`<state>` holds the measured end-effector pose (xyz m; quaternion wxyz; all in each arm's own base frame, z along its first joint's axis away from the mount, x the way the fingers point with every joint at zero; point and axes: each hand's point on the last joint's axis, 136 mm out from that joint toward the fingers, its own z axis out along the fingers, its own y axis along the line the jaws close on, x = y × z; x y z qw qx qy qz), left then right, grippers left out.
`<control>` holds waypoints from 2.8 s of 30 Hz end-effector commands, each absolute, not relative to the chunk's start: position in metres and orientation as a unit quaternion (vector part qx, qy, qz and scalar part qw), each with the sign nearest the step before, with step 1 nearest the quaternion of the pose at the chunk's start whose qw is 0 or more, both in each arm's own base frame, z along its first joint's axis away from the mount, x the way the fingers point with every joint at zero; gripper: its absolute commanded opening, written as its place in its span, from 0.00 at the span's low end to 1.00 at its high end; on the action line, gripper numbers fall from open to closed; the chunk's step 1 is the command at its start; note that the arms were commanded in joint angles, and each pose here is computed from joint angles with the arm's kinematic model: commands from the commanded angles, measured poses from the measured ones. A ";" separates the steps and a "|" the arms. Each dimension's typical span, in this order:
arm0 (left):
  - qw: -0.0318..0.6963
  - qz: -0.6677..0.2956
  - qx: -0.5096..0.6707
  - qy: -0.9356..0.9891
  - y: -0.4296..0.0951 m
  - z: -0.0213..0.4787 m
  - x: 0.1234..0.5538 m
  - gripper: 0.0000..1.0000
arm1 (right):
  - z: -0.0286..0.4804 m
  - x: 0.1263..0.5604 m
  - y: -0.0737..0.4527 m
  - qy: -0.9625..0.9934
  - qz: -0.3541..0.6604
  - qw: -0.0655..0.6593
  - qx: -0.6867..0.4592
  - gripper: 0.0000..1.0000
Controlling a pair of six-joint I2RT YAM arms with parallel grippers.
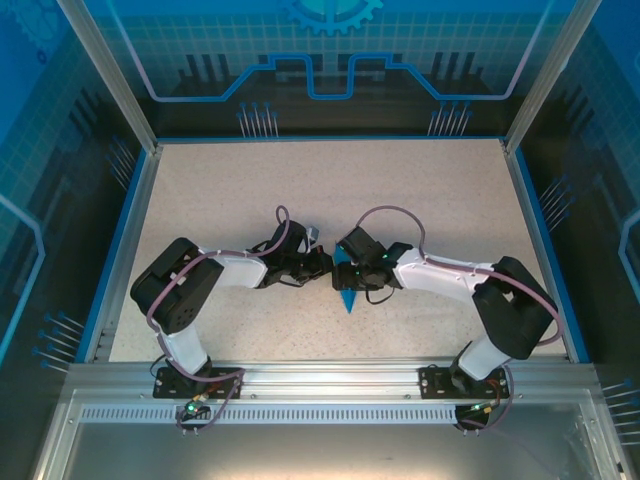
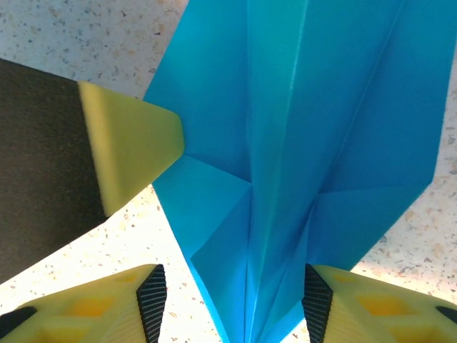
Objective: Fold a paper plane with a square sheet of paper (pick it up from the middle)
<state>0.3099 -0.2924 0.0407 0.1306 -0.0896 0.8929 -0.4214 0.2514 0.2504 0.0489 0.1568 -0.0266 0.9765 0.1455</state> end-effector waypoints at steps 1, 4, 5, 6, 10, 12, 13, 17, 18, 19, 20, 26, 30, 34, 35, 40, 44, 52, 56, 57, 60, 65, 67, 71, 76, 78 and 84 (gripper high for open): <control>0.123 -0.428 -0.089 0.891 -0.291 0.037 0.307 0.00 | 0.046 0.250 0.249 0.981 0.127 0.150 -0.005 0.55; 0.123 -0.428 -0.089 0.891 -0.291 0.037 0.307 0.00 | 0.043 0.250 0.250 0.981 0.124 0.147 0.005 0.53; 0.122 -0.428 -0.089 0.891 -0.291 0.037 0.307 0.00 | 0.043 0.249 0.251 0.981 0.123 0.147 0.006 0.52; 0.122 -0.428 -0.089 0.891 -0.291 0.037 0.307 0.00 | 0.042 0.249 0.252 0.982 0.121 0.148 0.006 0.51; 0.122 -0.429 -0.089 0.891 -0.291 0.037 0.307 0.00 | 0.040 0.250 0.254 0.983 0.110 0.147 0.012 0.44; 0.123 -0.429 -0.089 0.890 -0.291 0.038 0.307 0.00 | 0.039 0.251 0.252 0.984 0.100 0.148 0.020 0.40; 0.122 -0.428 -0.090 0.891 -0.290 0.038 0.306 0.00 | 0.038 0.251 0.251 0.984 0.094 0.148 0.022 0.39; 0.129 -0.424 -0.094 0.892 -0.287 0.041 0.307 0.07 | 0.037 0.251 0.245 0.986 0.069 0.151 0.032 0.29; 0.132 -0.422 -0.095 0.892 -0.286 0.042 0.308 0.12 | 0.037 0.251 0.243 0.986 0.062 0.154 0.034 0.28; 0.135 -0.420 -0.096 0.892 -0.284 0.045 0.308 0.16 | 0.038 0.252 0.241 0.985 0.057 0.156 0.034 0.26; 0.138 -0.417 -0.098 0.893 -0.282 0.046 0.309 0.20 | 0.039 0.252 0.240 0.985 0.053 0.158 0.035 0.25; 0.166 -0.375 -0.122 0.904 -0.257 0.053 0.313 0.34 | 0.039 0.254 0.241 0.986 0.039 0.159 0.021 0.14; 0.187 -0.339 -0.138 0.912 -0.237 0.057 0.315 0.38 | 0.037 0.253 0.243 0.987 0.024 0.158 0.012 0.14; 0.193 -0.328 -0.142 0.914 -0.230 0.058 0.313 0.41 | 0.034 0.253 0.244 0.988 0.007 0.157 0.011 0.19; 0.193 -0.327 -0.142 0.914 -0.230 0.058 0.313 0.42 | 0.033 0.253 0.243 0.987 0.003 0.157 0.012 0.20; 0.194 -0.323 -0.145 0.915 -0.228 0.057 0.312 0.42 | 0.027 0.252 0.243 0.988 -0.005 0.152 0.013 0.22; 0.195 -0.317 -0.148 0.916 -0.225 0.057 0.312 0.42 | 0.023 0.252 0.243 0.989 -0.010 0.149 0.016 0.23; 0.205 -0.291 -0.158 0.921 -0.213 0.059 0.309 0.43 | 0.041 0.260 0.241 0.984 -0.015 0.175 0.009 0.12; 0.209 -0.254 -0.179 0.927 -0.195 0.058 0.306 0.48 | 0.063 0.275 0.247 0.978 -0.006 0.208 -0.014 0.06; 0.209 -0.241 -0.187 0.929 -0.189 0.058 0.305 0.50 | 0.067 0.281 0.249 0.977 -0.002 0.213 -0.020 0.06; 0.214 -0.206 -0.205 0.933 -0.171 0.059 0.301 0.57 | 0.078 0.298 0.256 0.972 0.010 0.232 -0.039 0.05; 0.225 -0.155 -0.228 0.935 -0.142 0.064 0.293 0.74 | 0.083 0.337 0.268 0.968 0.033 0.243 -0.056 0.06; 0.230 -0.138 -0.233 0.934 -0.133 0.067 0.290 0.80 | 0.081 0.353 0.269 0.968 0.035 0.244 -0.056 0.06; 0.238 -0.111 -0.230 0.937 -0.120 0.071 0.285 0.91 | 0.071 0.380 0.271 0.969 0.030 0.240 -0.055 0.06; 0.243 -0.105 -0.216 0.940 -0.116 0.078 0.281 0.97 | 0.056 0.401 0.274 0.971 0.025 0.231 -0.051 0.07; 0.246 -0.107 -0.212 0.940 -0.116 0.081 0.280 0.98 | 0.051 0.406 0.277 0.972 0.024 0.228 -0.053 0.07; 0.247 -0.109 -0.209 0.940 -0.117 0.084 0.280 0.98 | 0.036 0.415 0.285 0.974 0.031 0.218 -0.058 0.08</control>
